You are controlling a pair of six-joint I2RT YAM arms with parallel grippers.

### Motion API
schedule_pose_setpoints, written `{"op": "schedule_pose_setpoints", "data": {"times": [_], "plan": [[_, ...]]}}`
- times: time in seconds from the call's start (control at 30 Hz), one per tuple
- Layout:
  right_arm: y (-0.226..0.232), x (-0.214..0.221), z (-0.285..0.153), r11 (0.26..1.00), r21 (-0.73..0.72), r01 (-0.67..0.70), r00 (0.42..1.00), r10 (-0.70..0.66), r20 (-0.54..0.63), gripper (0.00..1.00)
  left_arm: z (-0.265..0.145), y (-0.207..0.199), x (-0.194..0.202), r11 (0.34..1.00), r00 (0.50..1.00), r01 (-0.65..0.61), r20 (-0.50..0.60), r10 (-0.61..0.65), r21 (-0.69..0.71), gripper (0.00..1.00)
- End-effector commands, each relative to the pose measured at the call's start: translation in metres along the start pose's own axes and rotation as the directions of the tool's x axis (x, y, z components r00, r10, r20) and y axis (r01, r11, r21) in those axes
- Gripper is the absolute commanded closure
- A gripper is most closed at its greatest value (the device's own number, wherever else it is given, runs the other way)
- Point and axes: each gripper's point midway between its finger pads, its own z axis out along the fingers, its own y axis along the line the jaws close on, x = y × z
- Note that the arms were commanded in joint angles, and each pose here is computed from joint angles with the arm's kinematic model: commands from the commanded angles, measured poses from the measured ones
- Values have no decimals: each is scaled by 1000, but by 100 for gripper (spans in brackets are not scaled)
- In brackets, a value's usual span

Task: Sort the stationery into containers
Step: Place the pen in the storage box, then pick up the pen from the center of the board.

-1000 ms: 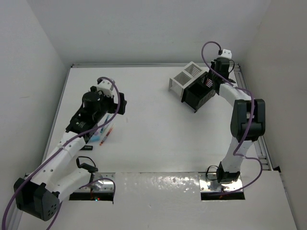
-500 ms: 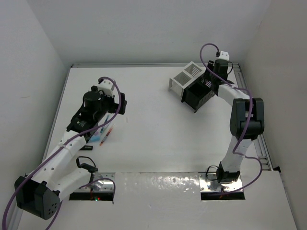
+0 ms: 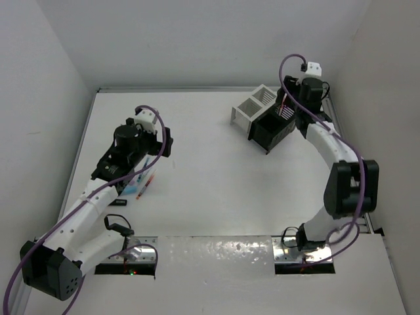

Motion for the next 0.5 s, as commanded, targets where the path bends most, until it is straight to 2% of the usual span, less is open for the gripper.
{"op": "schedule_pose_setpoints", "data": {"times": [0.0,0.03,0.07,0.1,0.13,0.17,0.2,0.27,0.3,0.33,0.37,0.4,0.47], "plan": [[34,-28,-48,996,-73,46,997,-41,72,34,3,1,-2,1000,999,30,-24,-31,-4,13],[39,-26,-57,996,-83,40,997,-35,70,44,4,1,12,999,995,36,-91,-37,-8,32],[50,-20,-75,993,-119,16,998,-9,64,58,8,-5,16,997,988,77,-136,-75,11,42],[60,-14,-83,986,-168,3,999,6,50,77,8,-6,30,994,973,107,-205,-105,-2,53],[68,-8,-91,979,-204,-9,999,16,34,82,9,-7,32,993,965,115,-237,-113,-5,66],[82,3,-104,967,-252,-24,1000,25,3,84,15,-11,33,992,953,125,-278,-116,14,68],[87,9,-109,964,-266,-22,1000,20,-10,83,19,-13,37,991,941,130,-316,-116,22,69],[108,38,-121,950,-311,-13,997,-12,-77,79,24,-16,62,988,881,155,-454,-136,6,69],[114,45,-125,945,-327,-6,995,-26,-93,77,29,-15,56,986,872,164,-467,-149,-7,70],[122,54,-130,939,-345,1,993,-42,-112,73,25,-12,67,985,833,166,-529,-160,-36,75],[134,68,-138,928,-371,15,987,-73,-143,70,31,-7,83,986,790,151,-591,-160,-64,76],[138,75,-140,925,-380,21,984,-87,-157,68,34,-2,80,992,787,113,-604,-125,-58,76],[154,91,-149,906,-421,46,975,-132,-178,63,33,9,95,997,745,47,-662,-80,-67,72]]}}
